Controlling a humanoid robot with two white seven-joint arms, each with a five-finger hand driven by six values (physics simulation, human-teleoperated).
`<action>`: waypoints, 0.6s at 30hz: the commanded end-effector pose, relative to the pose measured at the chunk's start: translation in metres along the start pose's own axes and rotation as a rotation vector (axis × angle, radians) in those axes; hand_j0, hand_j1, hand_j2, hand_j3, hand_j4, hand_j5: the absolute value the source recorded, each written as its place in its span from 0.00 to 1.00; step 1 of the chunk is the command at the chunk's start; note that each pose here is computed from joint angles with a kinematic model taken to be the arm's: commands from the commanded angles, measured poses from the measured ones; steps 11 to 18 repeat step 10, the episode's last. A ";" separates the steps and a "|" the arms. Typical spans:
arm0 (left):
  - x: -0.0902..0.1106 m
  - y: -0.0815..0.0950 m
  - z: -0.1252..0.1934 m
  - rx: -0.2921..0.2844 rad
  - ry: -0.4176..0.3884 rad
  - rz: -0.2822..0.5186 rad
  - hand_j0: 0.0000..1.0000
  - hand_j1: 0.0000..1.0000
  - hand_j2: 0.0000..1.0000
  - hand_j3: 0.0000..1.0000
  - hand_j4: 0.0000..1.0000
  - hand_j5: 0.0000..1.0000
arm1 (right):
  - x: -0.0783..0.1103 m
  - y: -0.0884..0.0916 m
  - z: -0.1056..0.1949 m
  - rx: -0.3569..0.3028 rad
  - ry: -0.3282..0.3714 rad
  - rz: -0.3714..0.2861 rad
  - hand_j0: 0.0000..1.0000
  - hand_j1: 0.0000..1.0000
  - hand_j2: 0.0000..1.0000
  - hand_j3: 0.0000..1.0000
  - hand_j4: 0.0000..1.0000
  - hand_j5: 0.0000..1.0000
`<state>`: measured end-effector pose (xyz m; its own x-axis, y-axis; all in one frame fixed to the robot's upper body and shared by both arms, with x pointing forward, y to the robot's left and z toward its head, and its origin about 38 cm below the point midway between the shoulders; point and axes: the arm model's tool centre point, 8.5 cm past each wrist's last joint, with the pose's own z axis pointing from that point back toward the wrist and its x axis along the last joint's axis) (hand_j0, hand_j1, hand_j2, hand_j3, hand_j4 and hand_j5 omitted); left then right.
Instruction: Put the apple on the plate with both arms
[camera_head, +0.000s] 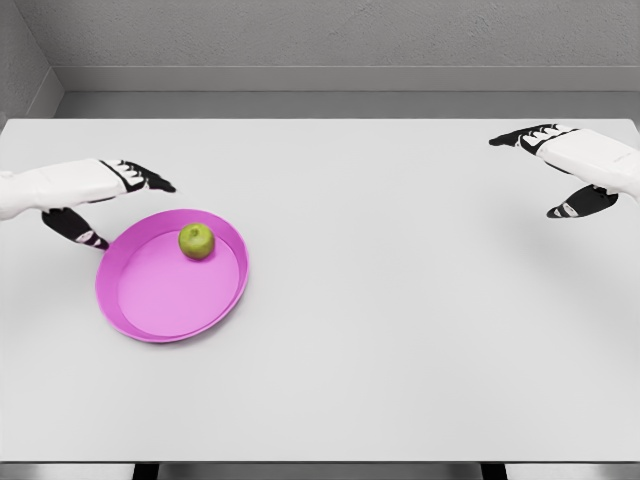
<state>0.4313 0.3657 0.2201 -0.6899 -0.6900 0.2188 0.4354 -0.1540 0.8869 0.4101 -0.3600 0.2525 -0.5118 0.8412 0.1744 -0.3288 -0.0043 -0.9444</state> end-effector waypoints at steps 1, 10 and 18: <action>-0.003 0.001 0.002 0.013 0.008 0.014 1.00 1.00 1.00 1.00 1.00 1.00 | 0.000 0.000 0.000 -0.001 0.001 -0.003 1.00 1.00 1.00 1.00 1.00 1.00; -0.005 -0.002 0.003 0.006 0.013 0.020 1.00 1.00 1.00 1.00 1.00 1.00 | 0.000 0.000 0.000 -0.001 0.000 -0.002 1.00 1.00 1.00 1.00 1.00 1.00; -0.005 -0.002 0.003 0.006 0.013 0.020 1.00 1.00 1.00 1.00 1.00 1.00 | 0.000 0.000 0.000 -0.001 0.000 -0.002 1.00 1.00 1.00 1.00 1.00 1.00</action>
